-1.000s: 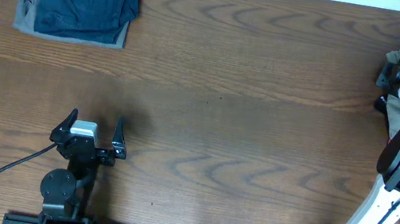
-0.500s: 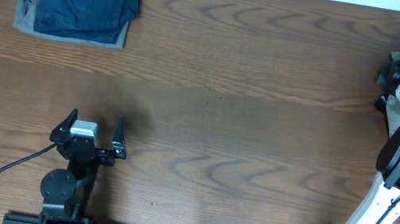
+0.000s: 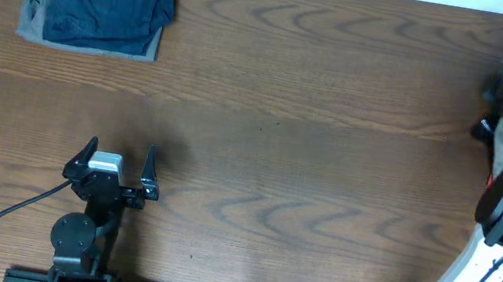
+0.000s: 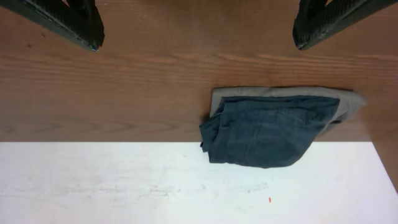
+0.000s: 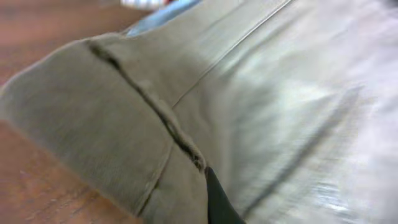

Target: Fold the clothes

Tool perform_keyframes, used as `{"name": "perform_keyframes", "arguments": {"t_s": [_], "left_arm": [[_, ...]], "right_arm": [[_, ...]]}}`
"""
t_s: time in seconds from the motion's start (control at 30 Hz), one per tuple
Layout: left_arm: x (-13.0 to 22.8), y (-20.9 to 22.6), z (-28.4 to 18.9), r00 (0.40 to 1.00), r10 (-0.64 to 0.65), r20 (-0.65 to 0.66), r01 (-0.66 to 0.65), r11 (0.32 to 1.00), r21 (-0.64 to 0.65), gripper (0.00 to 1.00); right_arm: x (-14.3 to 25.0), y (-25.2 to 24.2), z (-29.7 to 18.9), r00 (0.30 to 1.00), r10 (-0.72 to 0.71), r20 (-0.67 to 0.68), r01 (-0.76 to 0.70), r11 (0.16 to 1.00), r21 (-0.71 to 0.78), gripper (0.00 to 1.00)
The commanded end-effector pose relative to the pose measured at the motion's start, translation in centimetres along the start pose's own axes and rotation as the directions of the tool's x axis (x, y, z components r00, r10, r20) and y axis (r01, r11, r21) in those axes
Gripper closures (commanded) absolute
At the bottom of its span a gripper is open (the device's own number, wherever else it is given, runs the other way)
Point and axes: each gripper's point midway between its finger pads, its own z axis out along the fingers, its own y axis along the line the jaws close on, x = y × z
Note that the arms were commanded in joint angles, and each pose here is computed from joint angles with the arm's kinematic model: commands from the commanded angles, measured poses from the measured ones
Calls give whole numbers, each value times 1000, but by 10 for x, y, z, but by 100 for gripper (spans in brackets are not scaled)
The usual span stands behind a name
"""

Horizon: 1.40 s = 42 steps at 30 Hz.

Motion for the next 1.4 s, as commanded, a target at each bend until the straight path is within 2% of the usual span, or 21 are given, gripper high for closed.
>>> {"name": "perform_keyframes", "arguments": {"t_s": [0.0, 0.3, 0.57, 1.37], "left_arm": [[15, -1, 1, 999, 2, -45, -2, 1000, 9, 2], [15, -1, 1, 999, 2, -45, -2, 1000, 9, 2], [15, -1, 1, 999, 3, -45, -2, 1000, 9, 2], [15, -1, 1, 999, 2, -46, -2, 1000, 9, 2]], "right_arm": [[-42, -31, -43, 993, 65, 101, -71, 996, 56, 99], [-58, -40, -75, 989, 74, 131, -82, 995, 52, 99], [-47, -39, -74, 994, 60, 87, -65, 997, 48, 99], [-50, -37, -74, 993, 64, 96, -68, 997, 40, 99]]}}
